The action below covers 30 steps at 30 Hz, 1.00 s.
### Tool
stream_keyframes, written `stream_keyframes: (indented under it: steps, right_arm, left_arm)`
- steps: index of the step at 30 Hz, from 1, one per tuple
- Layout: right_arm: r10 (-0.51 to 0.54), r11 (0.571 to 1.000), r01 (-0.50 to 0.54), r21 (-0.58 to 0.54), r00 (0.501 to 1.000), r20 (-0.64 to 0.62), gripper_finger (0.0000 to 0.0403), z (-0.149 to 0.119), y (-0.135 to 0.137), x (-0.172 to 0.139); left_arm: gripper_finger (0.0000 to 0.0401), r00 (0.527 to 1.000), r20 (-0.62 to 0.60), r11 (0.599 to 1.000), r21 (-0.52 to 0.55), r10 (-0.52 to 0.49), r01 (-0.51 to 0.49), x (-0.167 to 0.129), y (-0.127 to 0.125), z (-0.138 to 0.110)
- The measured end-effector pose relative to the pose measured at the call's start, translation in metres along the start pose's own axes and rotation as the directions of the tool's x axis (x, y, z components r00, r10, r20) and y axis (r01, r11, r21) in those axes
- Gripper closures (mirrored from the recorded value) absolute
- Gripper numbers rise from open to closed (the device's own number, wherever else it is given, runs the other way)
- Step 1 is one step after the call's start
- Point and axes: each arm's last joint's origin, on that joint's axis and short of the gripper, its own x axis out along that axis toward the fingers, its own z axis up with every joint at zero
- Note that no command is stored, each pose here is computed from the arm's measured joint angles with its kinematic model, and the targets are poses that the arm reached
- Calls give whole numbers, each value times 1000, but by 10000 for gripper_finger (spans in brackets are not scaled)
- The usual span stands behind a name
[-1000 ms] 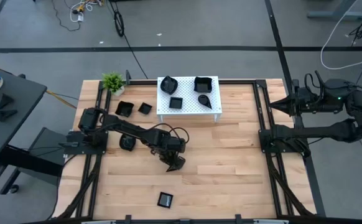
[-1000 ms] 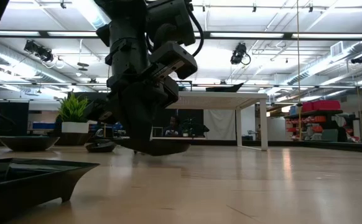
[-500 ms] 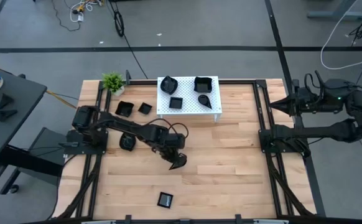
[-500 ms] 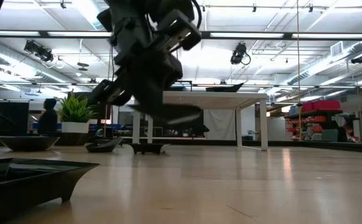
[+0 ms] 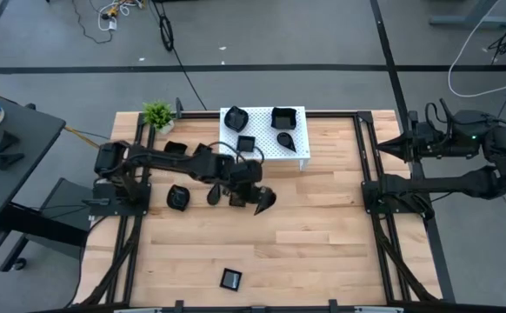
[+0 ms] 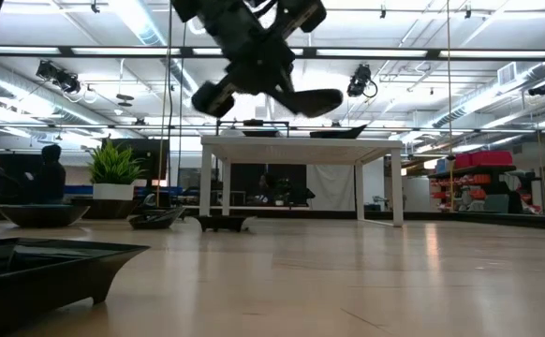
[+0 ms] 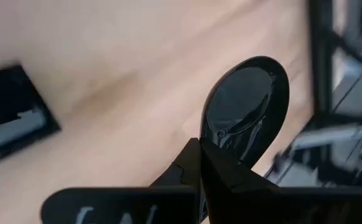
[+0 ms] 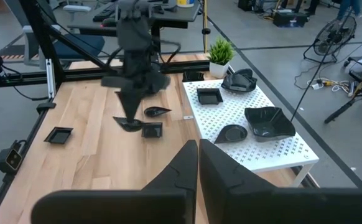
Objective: Pick & Place Mini shaped plates
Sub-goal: Stack the drop-shaped plate on top of the drop-shaped plate on the shelf
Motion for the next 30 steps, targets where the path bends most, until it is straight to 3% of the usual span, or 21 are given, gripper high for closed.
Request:
stream_keyframes:
  steps: [6,14,22,30]
  right_arm:
    - [0,1000,0,0,1000,0,383,0,0,0]
    - [0,1000,0,0,1000,0,383,0,0,0]
    - [0,1000,0,0,1000,0,383,0,0,0]
    - [0,1000,0,0,1000,0,383,0,0,0]
  left_arm:
    - [398,988,156,992,-128,0,21,-14,-6,27]
    - [398,956,293,947,-302,-13,105,-25,-8,53]
    - [399,895,424,815,-465,-139,347,-31,-19,68]
    - [399,809,577,714,-520,-111,469,-37,-17,84]
